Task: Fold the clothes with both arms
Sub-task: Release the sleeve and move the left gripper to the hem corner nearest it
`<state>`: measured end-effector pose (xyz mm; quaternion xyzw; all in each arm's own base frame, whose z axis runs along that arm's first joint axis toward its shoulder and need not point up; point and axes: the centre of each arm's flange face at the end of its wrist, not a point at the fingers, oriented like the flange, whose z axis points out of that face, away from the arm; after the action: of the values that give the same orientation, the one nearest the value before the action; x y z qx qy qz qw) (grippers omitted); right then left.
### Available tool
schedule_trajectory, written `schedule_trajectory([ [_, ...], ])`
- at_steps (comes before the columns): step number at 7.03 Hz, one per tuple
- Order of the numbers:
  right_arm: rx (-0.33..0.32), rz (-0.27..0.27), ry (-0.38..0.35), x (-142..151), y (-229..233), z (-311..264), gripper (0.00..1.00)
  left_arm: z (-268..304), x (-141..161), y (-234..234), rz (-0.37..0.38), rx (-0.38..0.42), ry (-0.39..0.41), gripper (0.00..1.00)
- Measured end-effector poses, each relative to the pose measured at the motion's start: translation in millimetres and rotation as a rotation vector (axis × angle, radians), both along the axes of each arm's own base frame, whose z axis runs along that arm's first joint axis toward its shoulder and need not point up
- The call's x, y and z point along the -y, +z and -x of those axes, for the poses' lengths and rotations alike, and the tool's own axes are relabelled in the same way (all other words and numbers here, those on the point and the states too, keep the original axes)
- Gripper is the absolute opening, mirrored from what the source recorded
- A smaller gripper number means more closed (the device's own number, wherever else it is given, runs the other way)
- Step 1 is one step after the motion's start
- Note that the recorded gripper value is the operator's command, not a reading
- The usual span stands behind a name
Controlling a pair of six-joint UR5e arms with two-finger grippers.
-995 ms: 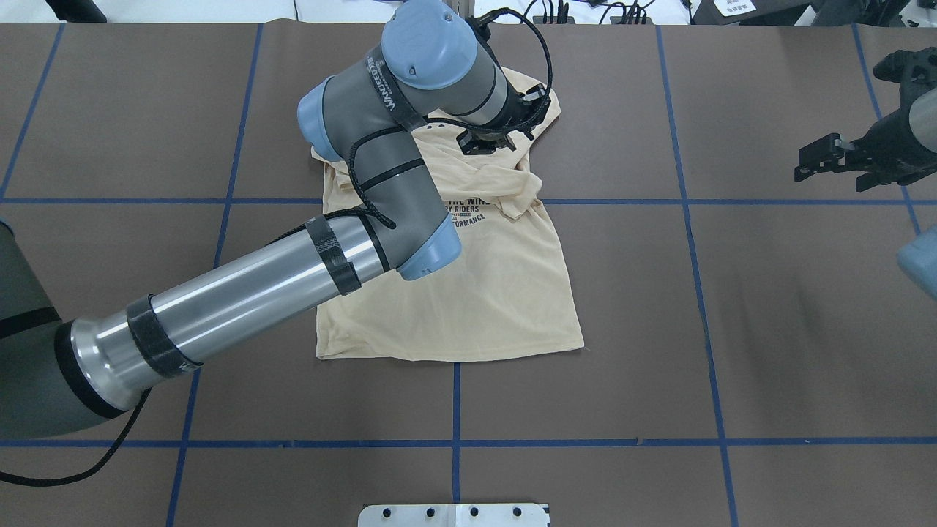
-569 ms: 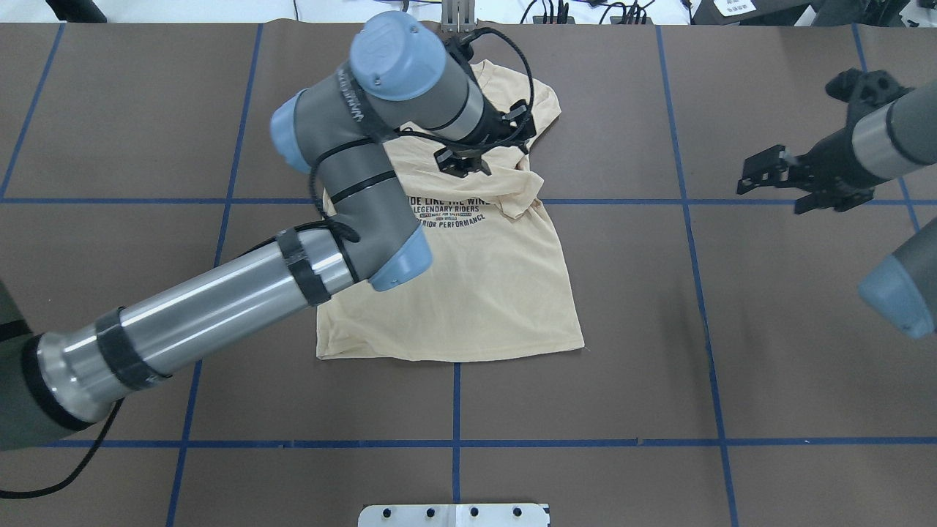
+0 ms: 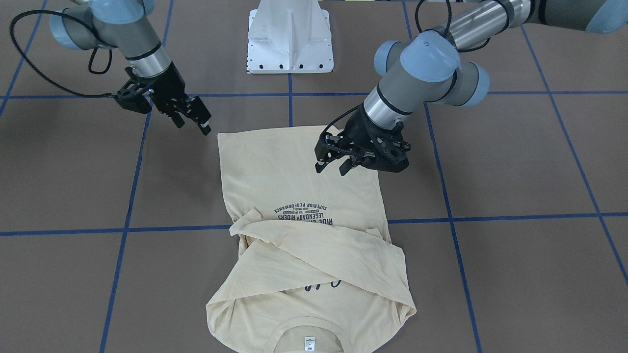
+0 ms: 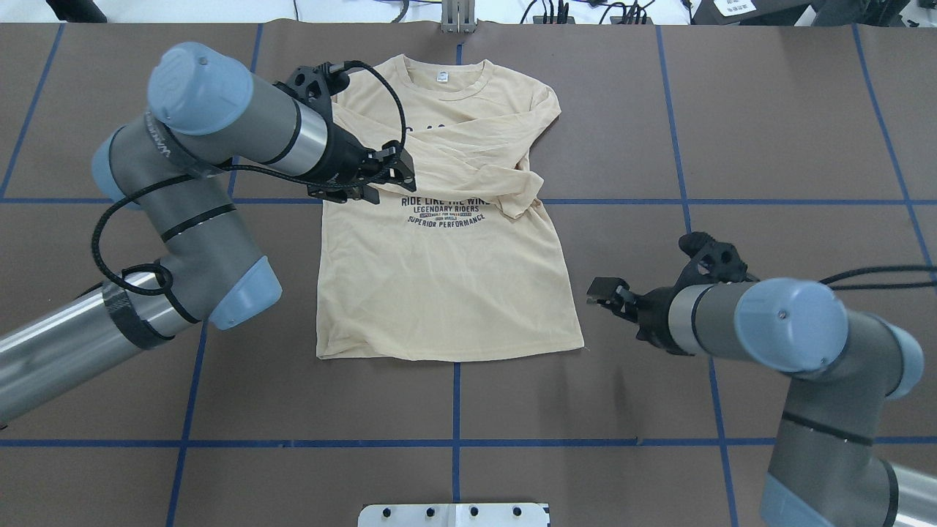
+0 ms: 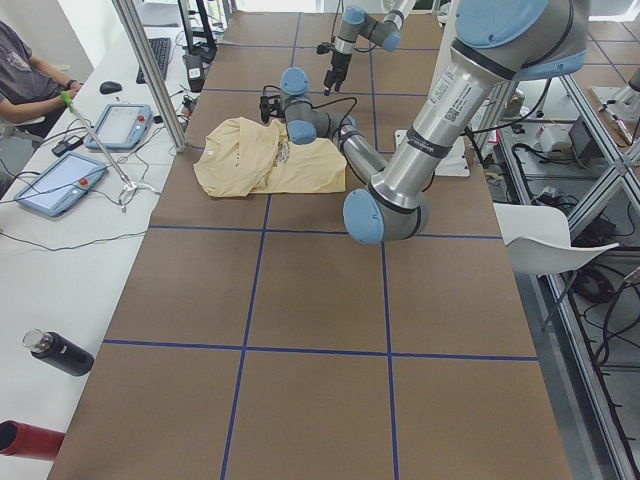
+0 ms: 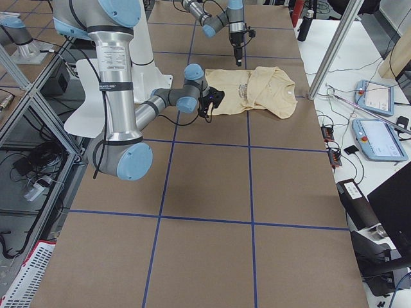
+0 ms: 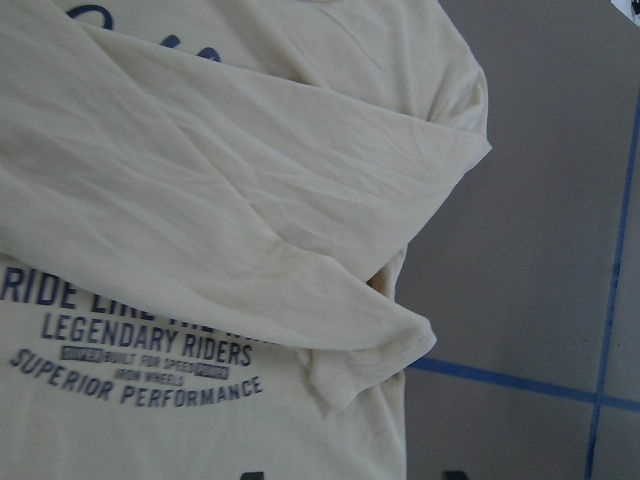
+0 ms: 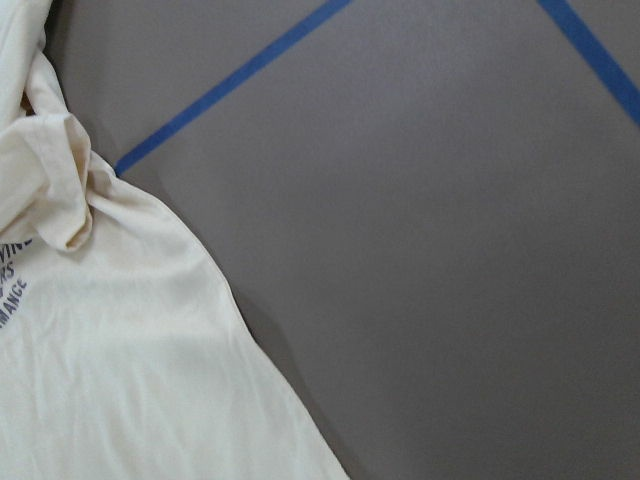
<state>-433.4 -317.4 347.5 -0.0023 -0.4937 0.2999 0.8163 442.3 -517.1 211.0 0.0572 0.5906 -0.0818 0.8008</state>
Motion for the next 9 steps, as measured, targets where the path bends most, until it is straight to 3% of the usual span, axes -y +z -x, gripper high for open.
schedule_trajectory([
  [1,0.010,0.025,0.027,-17,-2,22,0.98,12,0,10,-0.011,0.008,0.001,0.66],
  [4,-0.037,0.056,0.078,-7,-29,81,0.92,24,-6,30,-0.006,0.018,0.009,0.66],
  [9,-0.098,0.071,0.089,-1,-13,87,0.92,24,-6,32,-0.005,0.019,0.006,0.67],
])
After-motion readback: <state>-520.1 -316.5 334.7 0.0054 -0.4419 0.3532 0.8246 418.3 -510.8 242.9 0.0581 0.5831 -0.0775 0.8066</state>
